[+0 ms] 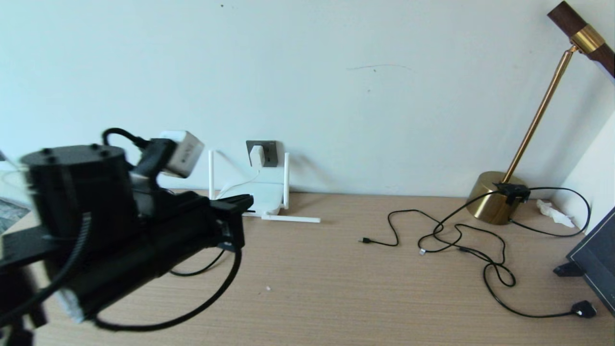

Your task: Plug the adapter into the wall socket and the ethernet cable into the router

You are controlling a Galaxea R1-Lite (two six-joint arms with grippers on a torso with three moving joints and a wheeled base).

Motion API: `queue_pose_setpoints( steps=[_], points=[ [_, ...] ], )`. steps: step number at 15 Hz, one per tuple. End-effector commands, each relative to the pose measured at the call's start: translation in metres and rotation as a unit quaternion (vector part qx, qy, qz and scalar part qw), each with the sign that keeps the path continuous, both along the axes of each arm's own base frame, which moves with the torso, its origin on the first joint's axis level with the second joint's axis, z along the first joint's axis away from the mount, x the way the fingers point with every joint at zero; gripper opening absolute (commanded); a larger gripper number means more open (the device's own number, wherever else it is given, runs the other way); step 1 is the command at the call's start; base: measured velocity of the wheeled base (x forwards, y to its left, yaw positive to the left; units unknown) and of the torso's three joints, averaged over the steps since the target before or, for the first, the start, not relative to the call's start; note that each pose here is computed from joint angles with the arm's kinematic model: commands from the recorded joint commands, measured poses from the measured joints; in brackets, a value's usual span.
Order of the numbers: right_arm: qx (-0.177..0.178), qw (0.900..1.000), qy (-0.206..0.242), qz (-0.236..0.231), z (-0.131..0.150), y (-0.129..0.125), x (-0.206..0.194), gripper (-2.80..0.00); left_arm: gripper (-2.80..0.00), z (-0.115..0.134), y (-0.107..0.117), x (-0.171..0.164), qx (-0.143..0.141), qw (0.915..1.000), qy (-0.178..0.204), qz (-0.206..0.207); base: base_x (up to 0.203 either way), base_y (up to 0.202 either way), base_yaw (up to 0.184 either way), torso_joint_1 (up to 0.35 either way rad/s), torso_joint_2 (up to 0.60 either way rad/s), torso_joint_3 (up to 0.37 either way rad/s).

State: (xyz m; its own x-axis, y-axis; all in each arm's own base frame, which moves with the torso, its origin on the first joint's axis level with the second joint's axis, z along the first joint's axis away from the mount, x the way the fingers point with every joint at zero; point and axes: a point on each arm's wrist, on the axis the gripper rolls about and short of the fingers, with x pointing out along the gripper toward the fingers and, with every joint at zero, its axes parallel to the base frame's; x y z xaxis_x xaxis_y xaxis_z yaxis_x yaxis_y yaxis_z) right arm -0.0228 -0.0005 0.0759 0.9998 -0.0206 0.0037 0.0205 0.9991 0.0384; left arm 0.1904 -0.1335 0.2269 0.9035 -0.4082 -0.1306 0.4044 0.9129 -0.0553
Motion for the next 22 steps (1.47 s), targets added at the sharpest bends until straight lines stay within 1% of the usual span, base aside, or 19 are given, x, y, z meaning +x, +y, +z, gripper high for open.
queue_pose_setpoints(
  steps=[1, 2, 3, 4, 5, 6, 7, 8, 9, 11, 12, 13, 14, 16, 18, 19, 21, 22],
  points=[
    [0.0, 1.0, 0.0, 0.0, 0.0, 0.0, 0.0, -2.8, -2.8, 0.037, 0.041, -0.075, -0.053, 0.9928, -0.102, -0.033, 0.0, 0.0, 0.0, 0.0, 0.0, 0.0],
    [0.0, 1.0, 0.0, 0.0, 0.0, 0.0, 0.0, -2.8, -2.8, 0.032, 0.058, -0.091, -0.046, 0.9916, -0.119, -0.021, 0.0, 0.0, 0.0, 0.0, 0.0, 0.0],
    [0.0, 1.0, 0.0, 0.0, 0.0, 0.0, 0.0, -2.8, -2.8, 0.021, 0.078, -0.105, -0.027, 0.9911, -0.129, 0.018, 0.0, 0.0, 0.0, 0.0, 0.0, 0.0],
    [0.0, 1.0, 0.0, 0.0, 0.0, 0.0, 0.0, -2.8, -2.8, 0.009, 0.097, -0.116, -0.005, 0.9876, -0.133, 0.083, 0.0, 0.0, 0.0, 0.0, 0.0, 0.0],
    [0.0, 1.0, 0.0, 0.0, 0.0, 0.0, 0.0, -2.8, -2.8, -0.002, 0.116, -0.131, 0.012, 0.9773, -0.142, 0.157, 0.0, 0.0, 0.0, 0.0, 0.0, 0.0],
    [0.0, 1.0, 0.0, 0.0, 0.0, 0.0, 0.0, -2.8, -2.8, -0.017, 0.13, -0.154, 0.022, 0.9633, -0.155, 0.218, 0.0, 0.0, 0.0, 0.0, 0.0, 0.0],
    [0.0, 1.0, 0.0, 0.0, 0.0, 0.0, 0.0, -2.8, -2.8, -0.039, 0.136, -0.175, 0.034, 0.9556, -0.165, 0.242, 0.0, 0.0, 0.0, 0.0, 0.0, 0.0],
    [0.0, 1.0, 0.0, 0.0, 0.0, 0.0, 0.0, -2.8, -2.8, -0.065, 0.138, -0.192, 0.054, 0.958, -0.167, 0.227, 0.0, 0.0, 0.0, 0.0, 0.0, 0.0],
    [-0.002, 1.0, 0.0, 0.0, 0.0, 0.0, 0.0, -2.8, -2.8, -0.089, 0.138, -0.204, 0.073, 0.964, -0.147, 0.209, 0.0, 0.0, 0.0, 0.0, 0.0, 0.0],
    [0.0, 1.0, 0.0, 0.0, 0.0, 0.0, 0.0, -2.8, -2.8, -0.131, 0.135, -0.217, 0.094, 0.9751, -0.094, 0.178, 0.0, 0.0, 0.0, 0.0, 0.0, 0.0],
    [0.0, 1.0, 0.0, -0.001, 0.0, 0.0, 0.0, -2.8, -2.8, -0.146, 0.133, -0.218, 0.097, 0.9785, -0.06, 0.172, 0.0, 0.0, 0.0, 0.0, 0.0, 0.0],
    [0.0, 1.0, 0.0, 0.0, 0.0, 0.0, 0.0, -2.8, -2.8, -0.151, 0.133, -0.217, 0.094, 0.9785, -0.051, 0.176, 0.0, 0.0, 0.0, 0.0, 0.0, 0.0],
    [0.0, 1.0, 0.0, 0.0, 0.0, 0.0, 0.0, -2.8, -2.8, -0.149, 0.133, -0.216, 0.087, 0.9771, -0.073, 0.18, 0.0, 0.0, 0.0, 0.0, 0.0, 0.0],
    [-0.004, 1.0, 0.0, 0.001, 0.0, 0.0, 0.0, -2.8, -2.8, -0.15, 0.133, -0.215, 0.082, 0.9768, -0.076, 0.183, 0.0, 0.0, 0.0, 0.0, 0.0, 0.0],
    [0.0, 1.0, 0.0, 0.0, 0.0, 0.0, 0.0, -2.8, -2.8, -0.15, 0.133, -0.215, 0.071, 0.9774, -0.074, 0.184, 0.0, 0.0, 0.0, 0.0, 0.0, 0.0],
    [0.001, 1.0, 0.0, 0.0, 0.0, 0.0, 0.0, -2.8, -2.8, -0.151, 0.133, -0.214, 0.062, 0.9776, -0.073, 0.187, 0.0, 0.0, 0.0, 0.0, 0.0, 0.0],
    [0.001, 1.0, 0.0, 0.0, 0.0, 0.0, 0.0, -2.8, -2.8, -0.151, 0.133, -0.214, 0.028, 0.9783, -0.066, 0.195, 0.0, 0.0, 0.0, 0.0, 0.0, 0.0],
    [0.002, 1.0, 0.0, -0.001, 0.0, 0.0, 0.0, -2.8, -2.8, -0.151, 0.133, -0.214, 0.021, 0.9774, -0.065, 0.2, 0.0, 0.0, 0.0, 0.0, 0.0, 0.0]
  ],
)
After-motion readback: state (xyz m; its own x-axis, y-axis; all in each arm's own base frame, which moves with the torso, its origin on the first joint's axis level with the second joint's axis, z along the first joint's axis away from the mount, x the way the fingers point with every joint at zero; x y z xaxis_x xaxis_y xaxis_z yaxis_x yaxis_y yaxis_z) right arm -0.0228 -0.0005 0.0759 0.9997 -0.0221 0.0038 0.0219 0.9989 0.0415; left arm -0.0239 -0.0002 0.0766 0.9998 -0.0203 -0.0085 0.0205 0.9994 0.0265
